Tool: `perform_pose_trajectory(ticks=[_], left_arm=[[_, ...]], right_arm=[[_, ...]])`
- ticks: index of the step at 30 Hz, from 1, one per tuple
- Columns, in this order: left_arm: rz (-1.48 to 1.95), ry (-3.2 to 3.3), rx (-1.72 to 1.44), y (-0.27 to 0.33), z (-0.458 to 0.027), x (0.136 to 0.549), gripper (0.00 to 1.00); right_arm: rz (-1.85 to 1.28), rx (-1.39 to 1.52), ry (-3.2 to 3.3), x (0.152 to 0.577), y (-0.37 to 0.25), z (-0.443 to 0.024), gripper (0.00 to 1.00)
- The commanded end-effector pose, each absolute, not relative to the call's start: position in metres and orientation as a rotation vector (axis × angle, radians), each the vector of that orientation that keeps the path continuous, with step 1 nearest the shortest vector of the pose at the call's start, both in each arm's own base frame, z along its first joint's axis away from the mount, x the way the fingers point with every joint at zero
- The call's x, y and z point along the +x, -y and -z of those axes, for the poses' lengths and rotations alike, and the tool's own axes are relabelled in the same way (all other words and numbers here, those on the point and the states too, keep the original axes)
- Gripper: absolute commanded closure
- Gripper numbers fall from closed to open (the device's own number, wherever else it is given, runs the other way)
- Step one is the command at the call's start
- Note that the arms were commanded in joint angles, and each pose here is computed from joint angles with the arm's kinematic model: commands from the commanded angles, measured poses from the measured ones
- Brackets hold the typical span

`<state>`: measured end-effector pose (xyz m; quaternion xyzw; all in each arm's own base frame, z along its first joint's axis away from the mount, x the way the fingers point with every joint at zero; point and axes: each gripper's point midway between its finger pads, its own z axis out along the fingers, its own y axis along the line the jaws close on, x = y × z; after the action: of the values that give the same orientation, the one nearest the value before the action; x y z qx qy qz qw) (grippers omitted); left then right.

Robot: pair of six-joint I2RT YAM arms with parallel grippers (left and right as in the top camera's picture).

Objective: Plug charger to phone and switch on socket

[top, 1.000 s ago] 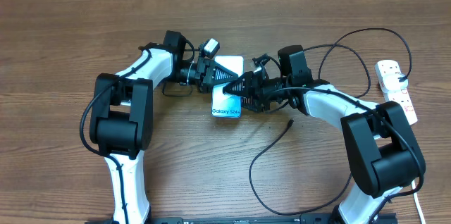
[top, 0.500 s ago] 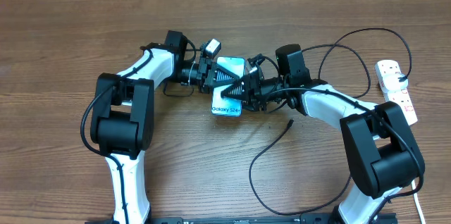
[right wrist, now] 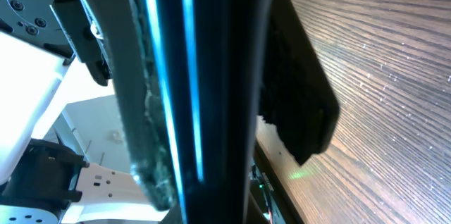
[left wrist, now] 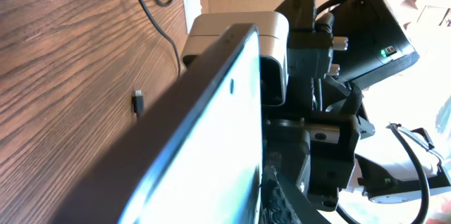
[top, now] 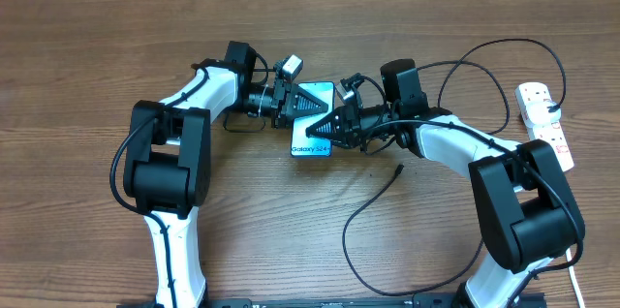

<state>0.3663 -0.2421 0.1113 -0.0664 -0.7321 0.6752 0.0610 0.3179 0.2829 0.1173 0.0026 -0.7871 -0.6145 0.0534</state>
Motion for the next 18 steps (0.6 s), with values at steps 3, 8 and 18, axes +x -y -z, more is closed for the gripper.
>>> perform_pose_trajectory(ticks=[3, 8, 18], left_arm=[[-2.039, 2.225, -0.223, 0.245, -0.114, 0.366, 0.84], [-2.04, 2.223, -0.222, 0.245, -0.114, 0.366, 0.85], [-2.03, 2.197, -0.181, 0.244, -0.116, 0.363, 0.85]], right_arm=[[1.867, -0.027, 2.414, 0.324, -0.284, -0.124, 0.96], [1.868, -0.034, 2.444, 0.328, -0.284, -0.123, 0.96], [1.867, -0.05, 2.49, 0.335, -0.283, -0.12, 0.96]])
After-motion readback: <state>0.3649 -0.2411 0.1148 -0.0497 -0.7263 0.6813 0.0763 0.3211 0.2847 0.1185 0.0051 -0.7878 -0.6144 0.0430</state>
